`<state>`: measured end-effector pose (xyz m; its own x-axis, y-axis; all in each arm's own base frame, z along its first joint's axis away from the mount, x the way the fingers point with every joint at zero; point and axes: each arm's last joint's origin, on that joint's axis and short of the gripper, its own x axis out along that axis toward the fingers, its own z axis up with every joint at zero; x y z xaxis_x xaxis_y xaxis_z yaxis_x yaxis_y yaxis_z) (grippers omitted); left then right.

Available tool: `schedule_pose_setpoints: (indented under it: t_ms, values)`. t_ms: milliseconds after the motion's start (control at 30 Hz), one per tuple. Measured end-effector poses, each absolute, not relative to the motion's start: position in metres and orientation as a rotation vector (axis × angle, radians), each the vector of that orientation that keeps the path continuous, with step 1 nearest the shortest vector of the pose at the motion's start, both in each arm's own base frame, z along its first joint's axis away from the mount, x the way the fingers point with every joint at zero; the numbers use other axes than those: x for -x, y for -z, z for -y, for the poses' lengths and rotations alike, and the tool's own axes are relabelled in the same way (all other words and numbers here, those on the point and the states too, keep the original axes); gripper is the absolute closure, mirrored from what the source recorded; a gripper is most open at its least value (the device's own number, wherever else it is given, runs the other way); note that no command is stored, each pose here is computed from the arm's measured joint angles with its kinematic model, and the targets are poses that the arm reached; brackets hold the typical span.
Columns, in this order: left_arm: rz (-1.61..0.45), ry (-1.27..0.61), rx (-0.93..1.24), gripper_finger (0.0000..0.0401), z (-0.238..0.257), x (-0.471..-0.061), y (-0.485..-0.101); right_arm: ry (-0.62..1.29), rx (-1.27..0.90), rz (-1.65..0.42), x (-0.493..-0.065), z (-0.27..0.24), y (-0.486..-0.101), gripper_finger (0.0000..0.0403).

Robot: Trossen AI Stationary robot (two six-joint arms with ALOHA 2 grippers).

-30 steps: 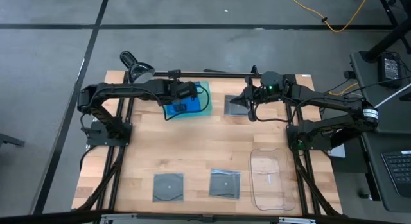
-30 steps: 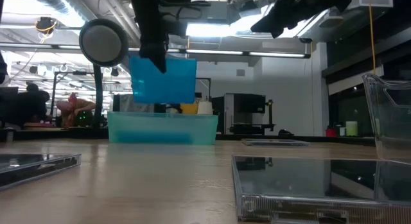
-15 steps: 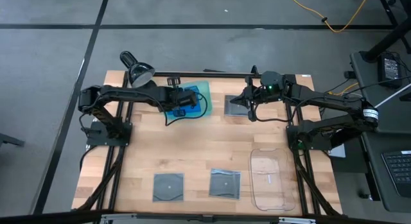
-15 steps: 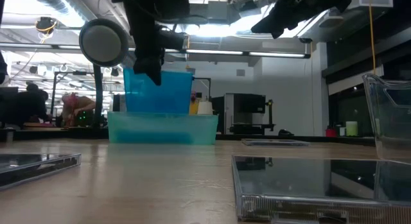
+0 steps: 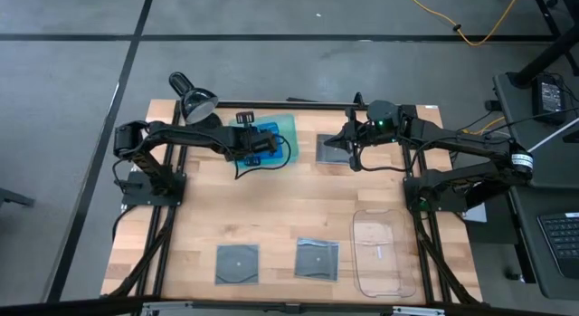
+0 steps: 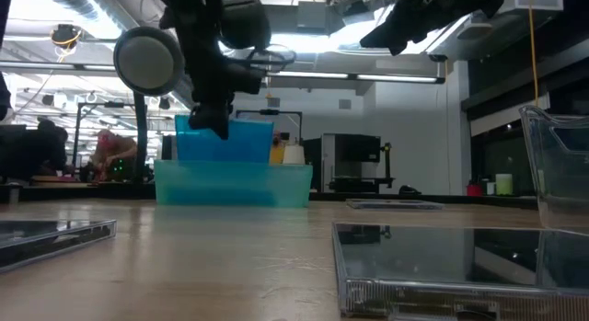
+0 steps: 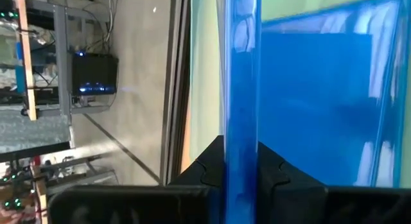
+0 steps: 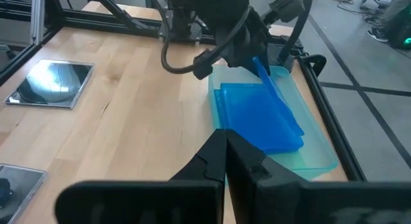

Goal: Pick & place jewel cases by type
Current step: Put the blue CD case into the green bin

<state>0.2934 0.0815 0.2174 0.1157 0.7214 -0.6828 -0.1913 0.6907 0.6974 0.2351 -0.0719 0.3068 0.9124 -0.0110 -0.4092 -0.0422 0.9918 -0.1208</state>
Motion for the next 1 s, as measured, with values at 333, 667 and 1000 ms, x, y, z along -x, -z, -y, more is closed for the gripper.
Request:
schedule_pose_setpoints:
  t_ms: [333, 667, 1000]
  values:
    - [-1.312, -0.698, -0.557, 0.0377, -0.084, -0.296, -0.198, -0.016, 0.128, -0.421, -0.235, 0.072, -0.307, 0.0393]
    - [-1.327, -0.694, -0.589, 0.0377, -0.088, -0.305, -0.184, -0.015, 0.125, -0.422, -0.235, 0.072, -0.307, 0.0393]
    - [-1.326, -0.701, -0.556, 0.0354, -0.091, -0.305, -0.181, -0.016, 0.122, -0.428, -0.235, 0.072, -0.306, 0.0393]
